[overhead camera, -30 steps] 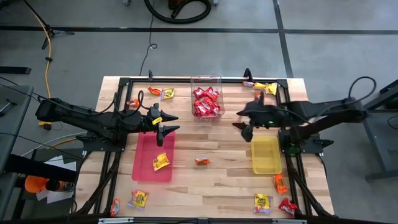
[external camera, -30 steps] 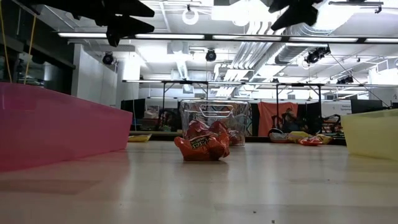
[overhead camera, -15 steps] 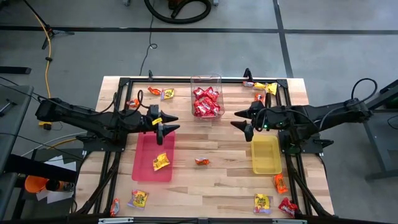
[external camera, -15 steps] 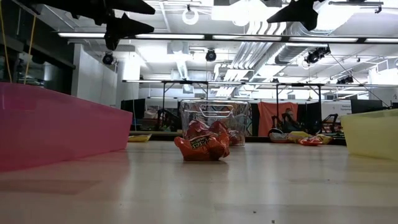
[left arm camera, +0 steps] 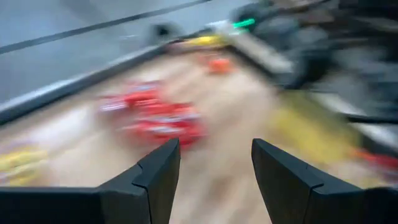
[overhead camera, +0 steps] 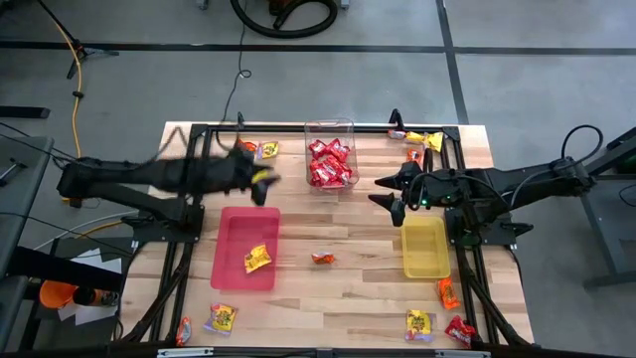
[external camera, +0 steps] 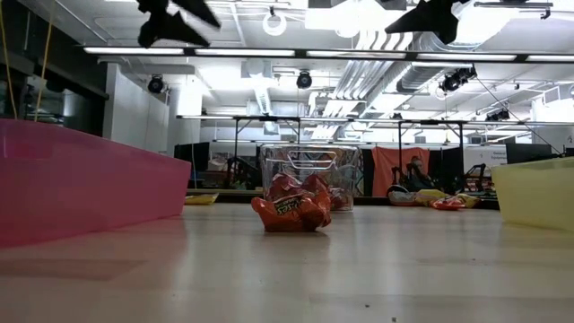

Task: Sort candy
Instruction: Put the yellow candy into the pink bin

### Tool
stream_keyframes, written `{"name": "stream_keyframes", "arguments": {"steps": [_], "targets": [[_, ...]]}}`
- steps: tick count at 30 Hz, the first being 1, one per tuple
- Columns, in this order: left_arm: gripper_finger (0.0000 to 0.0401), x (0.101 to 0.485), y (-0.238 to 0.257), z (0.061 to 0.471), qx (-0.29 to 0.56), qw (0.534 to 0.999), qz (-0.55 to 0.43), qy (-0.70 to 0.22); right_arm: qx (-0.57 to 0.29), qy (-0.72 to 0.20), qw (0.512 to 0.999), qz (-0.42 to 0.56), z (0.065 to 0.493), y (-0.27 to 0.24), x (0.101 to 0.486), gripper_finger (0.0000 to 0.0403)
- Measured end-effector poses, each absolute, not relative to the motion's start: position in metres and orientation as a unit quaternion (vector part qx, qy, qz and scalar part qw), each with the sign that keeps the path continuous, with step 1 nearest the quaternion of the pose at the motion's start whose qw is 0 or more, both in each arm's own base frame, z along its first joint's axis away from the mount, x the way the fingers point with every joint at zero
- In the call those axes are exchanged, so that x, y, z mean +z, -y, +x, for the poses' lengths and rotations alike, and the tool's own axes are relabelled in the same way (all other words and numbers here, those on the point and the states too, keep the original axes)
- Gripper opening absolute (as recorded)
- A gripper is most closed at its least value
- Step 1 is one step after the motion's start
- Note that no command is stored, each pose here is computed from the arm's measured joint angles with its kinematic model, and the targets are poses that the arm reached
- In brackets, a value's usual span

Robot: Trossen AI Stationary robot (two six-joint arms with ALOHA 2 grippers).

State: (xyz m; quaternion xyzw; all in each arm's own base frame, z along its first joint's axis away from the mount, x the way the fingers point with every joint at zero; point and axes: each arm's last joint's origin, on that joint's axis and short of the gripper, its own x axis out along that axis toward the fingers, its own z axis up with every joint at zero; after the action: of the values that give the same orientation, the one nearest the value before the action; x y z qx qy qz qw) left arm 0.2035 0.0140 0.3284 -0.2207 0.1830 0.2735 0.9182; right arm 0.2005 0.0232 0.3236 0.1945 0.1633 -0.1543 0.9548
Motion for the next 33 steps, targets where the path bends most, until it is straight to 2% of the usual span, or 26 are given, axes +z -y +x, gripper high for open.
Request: {"name": "stream_keyframes", "arguments": {"steps": [3,6,10,12,15,23,28,33], "targets": [[0.0186,0.34,-0.054,0.207,0.36,0.873,-0.198,-0.263,-0.165,-0.16,0.954,0.192,0.2,-0.023,0.324,0.0249],[0.0186,0.335,-0.103,0.217,0.402,0.834,-0.184,-0.33,-0.168,-0.159,0.954,0.192,0.2,-0.022,0.324,0.0249],[0.0186,0.293,-0.166,0.232,0.393,0.78,-0.234,-0.428,-0.171,-0.155,0.949,0.213,0.2,-0.022,0.324,0.0249],[0.0186,0.264,-0.186,0.234,0.387,0.741,-0.263,-0.482,-0.173,-0.153,0.947,0.223,0.2,-0.022,0.324,0.0249],[0.0186,0.227,-0.205,0.241,0.36,0.707,-0.291,-0.534,-0.175,-0.151,0.945,0.233,0.2,-0.022,0.324,0.0249],[0.0185,0.176,-0.219,0.263,0.325,0.698,-0.255,-0.585,-0.177,-0.149,0.942,0.243,0.2,-0.022,0.324,0.0249],[0.0185,0.162,-0.225,0.265,0.362,0.679,-0.214,-0.602,-0.189,-0.146,0.941,0.24,0.201,-0.022,0.323,0.0249],[0.0182,0.159,-0.229,0.268,0.362,0.689,-0.203,-0.595,-0.196,-0.151,0.94,0.236,0.206,-0.022,0.32,0.0249]]}}
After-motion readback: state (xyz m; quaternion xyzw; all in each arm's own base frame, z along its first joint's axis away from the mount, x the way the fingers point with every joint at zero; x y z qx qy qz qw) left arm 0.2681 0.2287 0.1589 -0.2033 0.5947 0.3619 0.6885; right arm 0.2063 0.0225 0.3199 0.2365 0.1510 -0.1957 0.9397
